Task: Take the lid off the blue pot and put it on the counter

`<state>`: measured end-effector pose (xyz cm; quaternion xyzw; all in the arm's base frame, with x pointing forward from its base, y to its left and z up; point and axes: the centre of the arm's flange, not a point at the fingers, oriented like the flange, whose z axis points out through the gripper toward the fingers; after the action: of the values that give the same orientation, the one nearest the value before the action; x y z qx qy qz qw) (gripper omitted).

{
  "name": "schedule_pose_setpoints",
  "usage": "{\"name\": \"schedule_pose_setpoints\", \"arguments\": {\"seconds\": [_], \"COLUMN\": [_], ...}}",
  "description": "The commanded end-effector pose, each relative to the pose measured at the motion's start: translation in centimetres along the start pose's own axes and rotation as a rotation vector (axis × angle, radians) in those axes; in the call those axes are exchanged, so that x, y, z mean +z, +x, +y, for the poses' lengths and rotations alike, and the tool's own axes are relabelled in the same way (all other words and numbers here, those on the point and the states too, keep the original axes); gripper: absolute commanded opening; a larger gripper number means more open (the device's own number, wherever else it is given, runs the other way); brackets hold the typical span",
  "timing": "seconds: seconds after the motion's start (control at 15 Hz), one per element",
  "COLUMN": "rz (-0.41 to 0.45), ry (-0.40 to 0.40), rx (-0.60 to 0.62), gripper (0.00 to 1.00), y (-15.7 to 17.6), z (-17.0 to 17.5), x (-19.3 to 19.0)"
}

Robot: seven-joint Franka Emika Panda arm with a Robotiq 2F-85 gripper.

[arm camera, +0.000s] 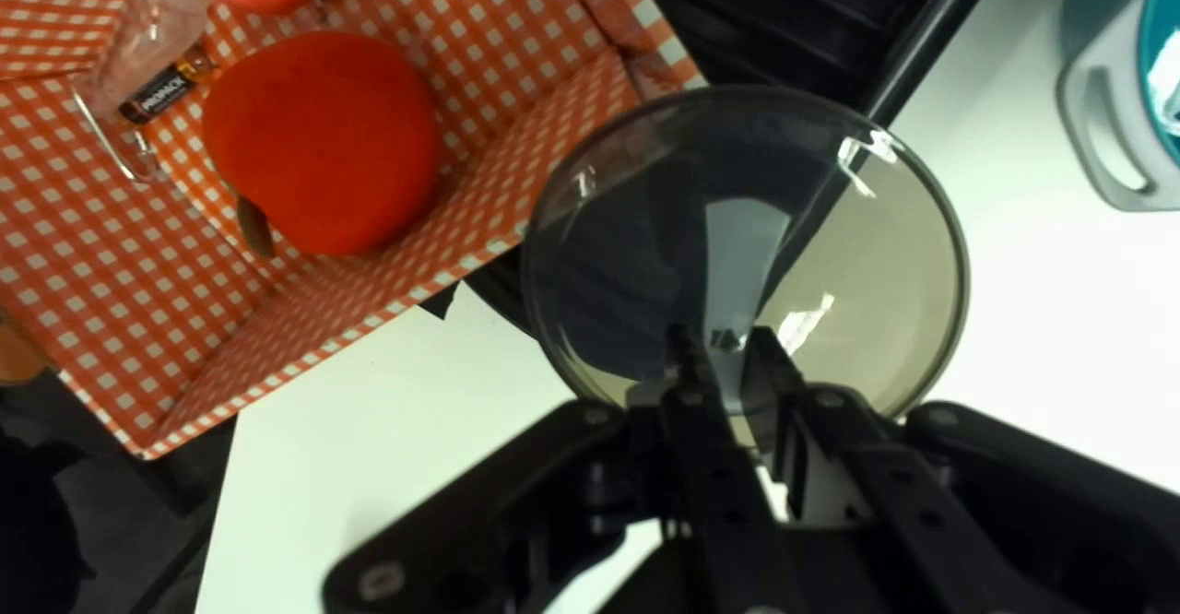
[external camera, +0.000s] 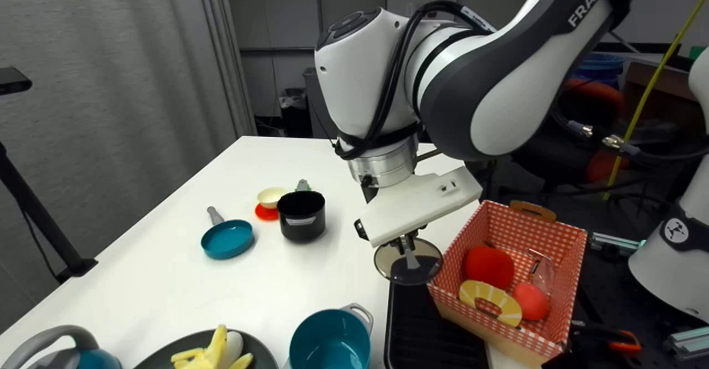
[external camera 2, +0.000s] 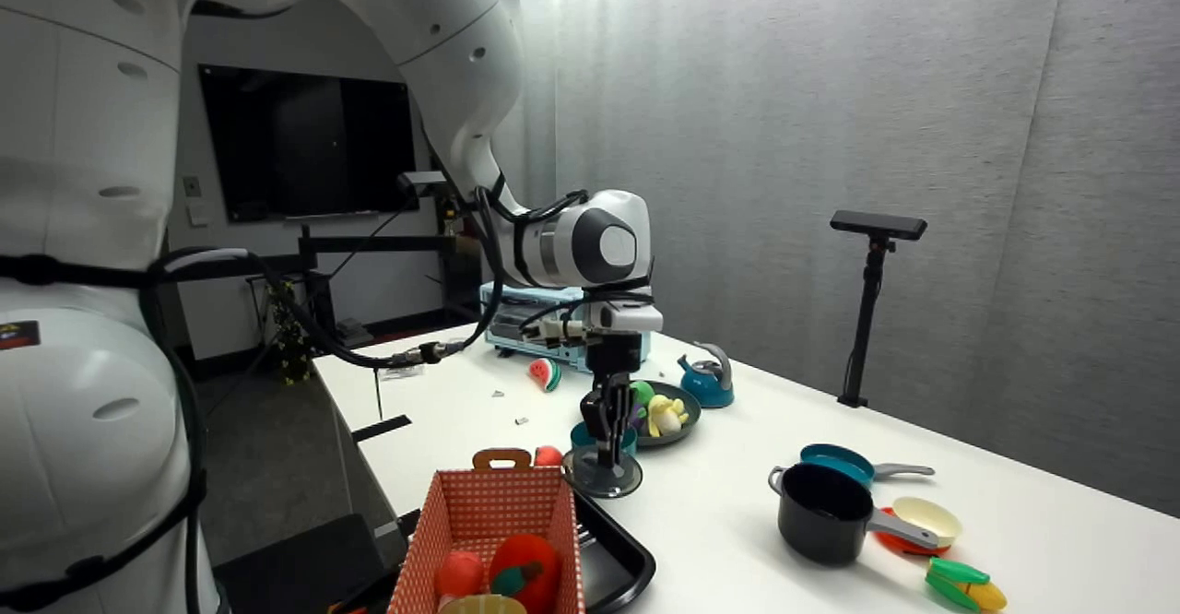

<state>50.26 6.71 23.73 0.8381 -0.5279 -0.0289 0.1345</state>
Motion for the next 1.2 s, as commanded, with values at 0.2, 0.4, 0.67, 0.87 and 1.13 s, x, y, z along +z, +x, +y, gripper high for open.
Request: {"name": "schedule_pose_setpoints", "arguments": {"seconds": [0.2,0.4,0.67,0.87,1.13], "rz": [-0.032,-0.045,-0.051,-0.049,-0.041], "ry": [-0.071,-0.093,-0.118,-0.134,-0.144], "rx": [-0.059,-0.092,-0.139,-0.171,-0.201], "gripper": [0.04,0.04,0.04,0.04,0.04], "y": [2.5,4.1,5.3,5.7,5.7], "z": [0.4,-0.3,-2.2,-3.2,-4.7], "x": [3.1,4.5,5.0,5.2,4.5]}}
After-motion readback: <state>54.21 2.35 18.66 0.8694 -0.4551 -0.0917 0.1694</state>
